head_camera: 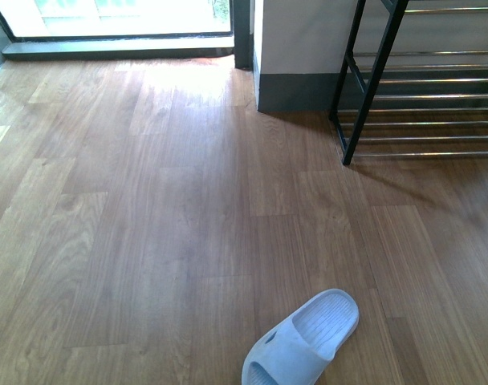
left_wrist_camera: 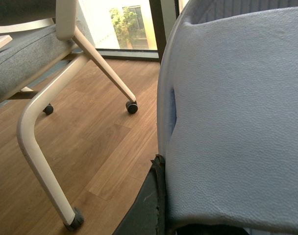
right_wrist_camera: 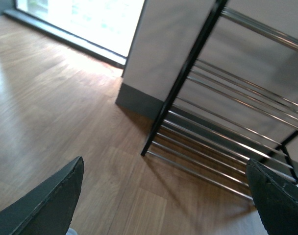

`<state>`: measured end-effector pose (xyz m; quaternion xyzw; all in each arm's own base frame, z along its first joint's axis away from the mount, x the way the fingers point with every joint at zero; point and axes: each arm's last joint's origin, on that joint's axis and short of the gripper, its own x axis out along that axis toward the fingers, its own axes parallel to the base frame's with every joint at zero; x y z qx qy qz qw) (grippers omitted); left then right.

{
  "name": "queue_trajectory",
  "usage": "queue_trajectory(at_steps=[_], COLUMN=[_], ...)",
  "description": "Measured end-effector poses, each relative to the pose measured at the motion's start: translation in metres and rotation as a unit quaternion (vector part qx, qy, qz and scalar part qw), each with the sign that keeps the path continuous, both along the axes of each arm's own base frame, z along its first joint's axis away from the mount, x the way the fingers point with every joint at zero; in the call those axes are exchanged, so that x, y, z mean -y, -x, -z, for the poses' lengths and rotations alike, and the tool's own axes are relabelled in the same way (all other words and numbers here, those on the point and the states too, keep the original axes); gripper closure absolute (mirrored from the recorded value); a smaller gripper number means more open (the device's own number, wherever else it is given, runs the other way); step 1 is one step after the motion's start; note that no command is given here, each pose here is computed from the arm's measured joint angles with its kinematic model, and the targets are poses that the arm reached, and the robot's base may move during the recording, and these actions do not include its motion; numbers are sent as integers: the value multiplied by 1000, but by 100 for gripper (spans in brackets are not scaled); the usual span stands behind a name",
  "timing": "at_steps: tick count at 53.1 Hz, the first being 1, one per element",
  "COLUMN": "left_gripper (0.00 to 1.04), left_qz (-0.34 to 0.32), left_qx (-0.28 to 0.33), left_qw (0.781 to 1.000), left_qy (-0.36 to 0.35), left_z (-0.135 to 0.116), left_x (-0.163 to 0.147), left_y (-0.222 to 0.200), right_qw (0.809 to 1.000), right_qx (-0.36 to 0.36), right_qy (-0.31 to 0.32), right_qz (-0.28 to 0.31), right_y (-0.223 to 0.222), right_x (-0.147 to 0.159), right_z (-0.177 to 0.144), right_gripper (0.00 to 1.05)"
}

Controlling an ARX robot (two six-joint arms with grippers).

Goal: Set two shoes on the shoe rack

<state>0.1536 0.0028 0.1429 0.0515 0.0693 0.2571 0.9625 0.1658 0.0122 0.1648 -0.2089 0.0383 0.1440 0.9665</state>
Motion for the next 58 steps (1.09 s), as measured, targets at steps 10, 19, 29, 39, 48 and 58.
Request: queue_trajectory(at_steps=[10,19,29,39,48,58], left_gripper=[103,103,103,103,103,103], left_qz=[0,0,0,0,0,0], left_qx=[0,0,0,0,0,0], left_qw=[1000,1000,1000,1000,1000,1000], left_qy=[0,0,0,0,0,0], left_z=[0,0,0,0,0,0], left_x=[0,0,0,0,0,0], left_y=[0,0,0,0,0,0], right_qw=[986,933,907,873,849,807], right_qx=[-135,-290,-343,-404,-434,-488], right_qy=[65,93,99,83,75,75], right_qz=[-76,-193,-225,-260,-292,-325], right_y=[-67,-71,-90,-104,-106,-108], right_x=[-18,-43,-60,-72,-85,-96], right_z=[56,134,182,224,251,286], right_gripper=[9,9,9,9,9,9])
